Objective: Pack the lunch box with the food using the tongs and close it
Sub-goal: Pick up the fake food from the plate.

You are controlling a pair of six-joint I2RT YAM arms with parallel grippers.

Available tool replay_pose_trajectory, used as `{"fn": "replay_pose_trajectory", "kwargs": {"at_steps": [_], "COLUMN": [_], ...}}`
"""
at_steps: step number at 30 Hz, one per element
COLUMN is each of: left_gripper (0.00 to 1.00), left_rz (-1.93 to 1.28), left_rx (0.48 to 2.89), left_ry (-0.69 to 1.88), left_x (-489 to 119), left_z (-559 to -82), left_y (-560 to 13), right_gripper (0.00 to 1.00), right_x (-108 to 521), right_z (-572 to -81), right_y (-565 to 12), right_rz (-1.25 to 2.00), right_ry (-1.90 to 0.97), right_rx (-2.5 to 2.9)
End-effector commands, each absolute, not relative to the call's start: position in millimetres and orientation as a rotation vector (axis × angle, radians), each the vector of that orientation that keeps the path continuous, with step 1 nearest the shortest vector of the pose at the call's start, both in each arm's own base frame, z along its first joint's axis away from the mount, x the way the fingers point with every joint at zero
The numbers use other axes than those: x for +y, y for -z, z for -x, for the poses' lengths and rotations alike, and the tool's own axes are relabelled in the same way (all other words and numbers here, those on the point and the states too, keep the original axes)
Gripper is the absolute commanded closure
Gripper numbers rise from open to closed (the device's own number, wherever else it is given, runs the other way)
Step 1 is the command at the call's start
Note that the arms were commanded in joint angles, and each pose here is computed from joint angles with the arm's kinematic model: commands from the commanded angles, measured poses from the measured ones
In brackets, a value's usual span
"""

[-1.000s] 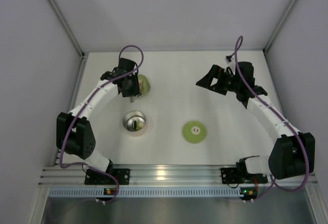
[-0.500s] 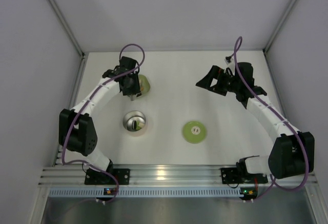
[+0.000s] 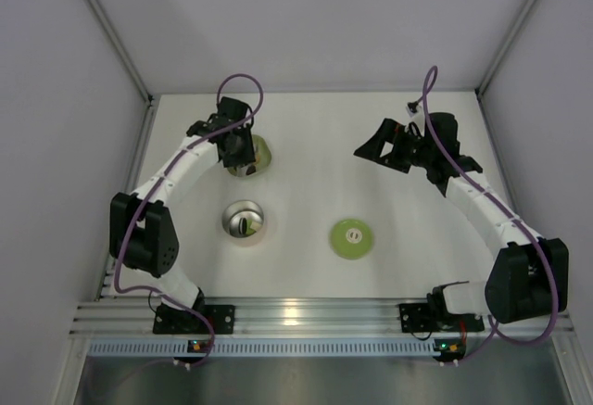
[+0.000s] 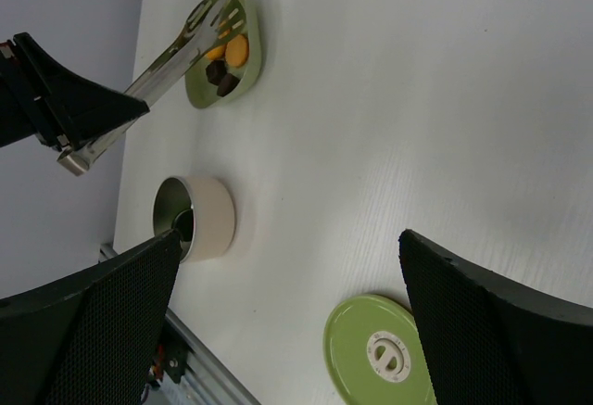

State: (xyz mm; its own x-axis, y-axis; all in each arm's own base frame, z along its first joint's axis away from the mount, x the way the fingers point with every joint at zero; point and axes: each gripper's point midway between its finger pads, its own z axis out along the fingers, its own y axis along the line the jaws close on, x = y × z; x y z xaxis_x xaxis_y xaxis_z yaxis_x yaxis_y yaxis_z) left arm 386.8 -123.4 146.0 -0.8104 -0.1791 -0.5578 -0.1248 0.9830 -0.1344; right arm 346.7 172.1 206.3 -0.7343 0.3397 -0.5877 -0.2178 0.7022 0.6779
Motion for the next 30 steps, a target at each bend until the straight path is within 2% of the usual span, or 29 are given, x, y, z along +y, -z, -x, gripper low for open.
{"fn": "replay_pose_trajectory", "kwargs": {"at_steps": [1, 13, 16, 18, 21, 30], "left_gripper": [0.56, 0.57, 0.65, 0.75, 0.78, 0.79], "left_rz": [0.233, 0.232, 0.227, 0.223, 0.215, 0.176], "left_rx": [2.466, 2.494, 2.490, 2.485, 2.471, 2.402], "left_ry": [0.133, 0.121, 0.133, 0.145, 0.157, 0.186], "left_x": [-125, -126, -127, -128, -128, -126], "left_z": [-404, -404, -404, -404, -402, -394], "left_y": [-160, -149, -151, -154, -162, -200], "right_gripper": [0.00, 0.01, 0.01, 0.01, 0.01, 0.00], "right_x": [169, 169, 169, 169, 169, 168], "right_z": [-353, -353, -353, -352, -352, -353], "right_y": [-214, -212, -211, -211, -210, -209], "right_rz": [-0.067, -0.066, -0.069, -0.065, -0.067, -0.075], "right_ry": [-0.979, -0.977, -0.977, -0.977, -0.974, -0.969], "right_rx": [2.145, 2.151, 2.154, 2.153, 2.154, 2.155]}}
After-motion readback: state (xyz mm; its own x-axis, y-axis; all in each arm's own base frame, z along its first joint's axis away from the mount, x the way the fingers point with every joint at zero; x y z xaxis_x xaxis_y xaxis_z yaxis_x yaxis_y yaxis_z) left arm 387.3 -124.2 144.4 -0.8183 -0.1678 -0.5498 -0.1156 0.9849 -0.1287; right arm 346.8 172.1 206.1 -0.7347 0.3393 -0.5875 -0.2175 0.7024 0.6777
